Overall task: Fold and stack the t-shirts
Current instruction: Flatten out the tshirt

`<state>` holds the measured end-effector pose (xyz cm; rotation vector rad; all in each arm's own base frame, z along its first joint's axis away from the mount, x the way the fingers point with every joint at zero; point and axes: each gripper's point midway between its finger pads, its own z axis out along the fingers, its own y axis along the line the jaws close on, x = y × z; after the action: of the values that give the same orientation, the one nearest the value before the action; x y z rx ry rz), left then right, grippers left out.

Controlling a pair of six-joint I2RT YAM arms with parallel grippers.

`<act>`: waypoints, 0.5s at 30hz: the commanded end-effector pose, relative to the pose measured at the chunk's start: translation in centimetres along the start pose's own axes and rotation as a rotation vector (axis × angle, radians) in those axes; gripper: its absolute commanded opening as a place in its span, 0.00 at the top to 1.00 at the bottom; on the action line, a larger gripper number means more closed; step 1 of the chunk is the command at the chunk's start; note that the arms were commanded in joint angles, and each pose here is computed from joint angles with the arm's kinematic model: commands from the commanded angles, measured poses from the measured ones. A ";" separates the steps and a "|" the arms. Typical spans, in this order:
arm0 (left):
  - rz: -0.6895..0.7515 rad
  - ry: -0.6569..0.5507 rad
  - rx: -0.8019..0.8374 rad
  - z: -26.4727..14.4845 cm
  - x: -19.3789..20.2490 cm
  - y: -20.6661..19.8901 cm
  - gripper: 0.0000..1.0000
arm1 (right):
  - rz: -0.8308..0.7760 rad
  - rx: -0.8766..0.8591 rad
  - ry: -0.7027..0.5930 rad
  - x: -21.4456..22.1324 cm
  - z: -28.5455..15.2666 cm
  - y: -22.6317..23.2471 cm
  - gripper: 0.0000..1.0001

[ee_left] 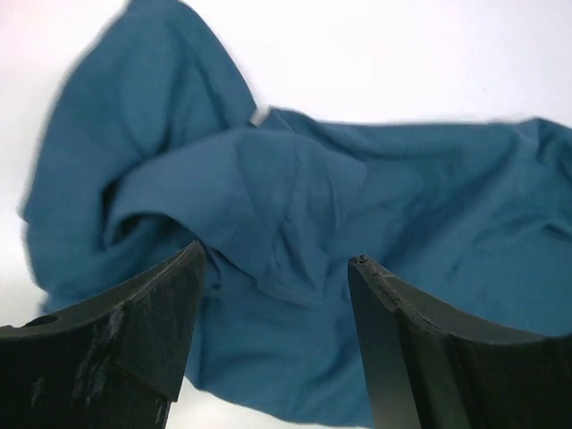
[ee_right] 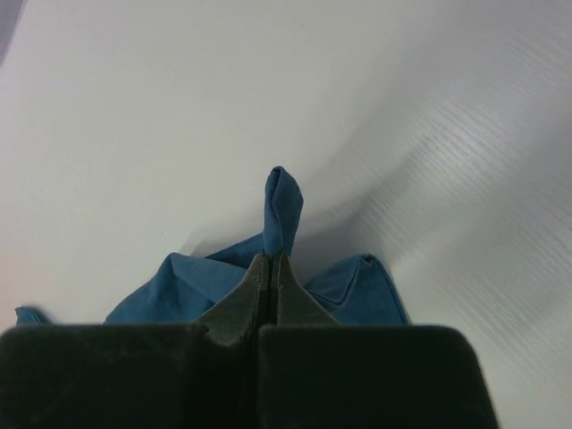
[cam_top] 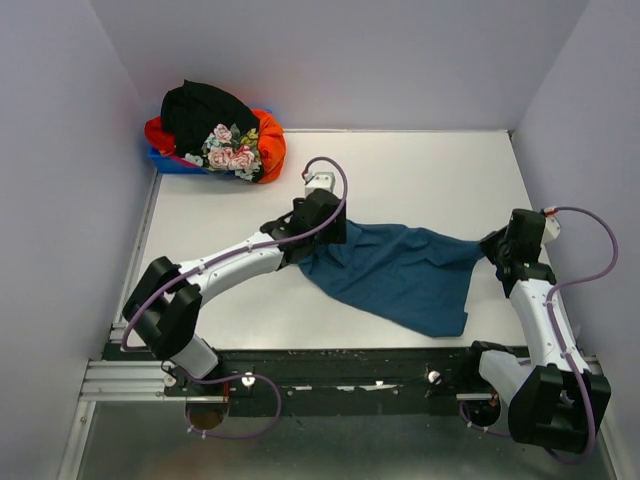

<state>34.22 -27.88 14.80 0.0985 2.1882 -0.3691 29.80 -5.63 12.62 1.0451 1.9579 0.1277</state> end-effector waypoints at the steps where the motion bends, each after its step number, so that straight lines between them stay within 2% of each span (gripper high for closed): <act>1: -0.088 0.057 0.016 -2.0 2.9 -1.8 0.22 | 0.009 -0.030 0.002 0.2 0.3 0.3 0.99; 7: -0.104 0.069 0.024 -2.8 4.7 -1.7 0.26 | 0.014 -0.041 0.010 0.7 0.4 0.3 0.99; 15: -0.086 0.140 -0.004 0.0 6.8 -2.1 0.29 | 0.015 -0.046 0.002 0.6 0.2 0.3 0.99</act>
<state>28.88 -29.22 11.04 0.0534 2.3136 -0.4226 29.93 -5.21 12.07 1.0328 1.9591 0.1575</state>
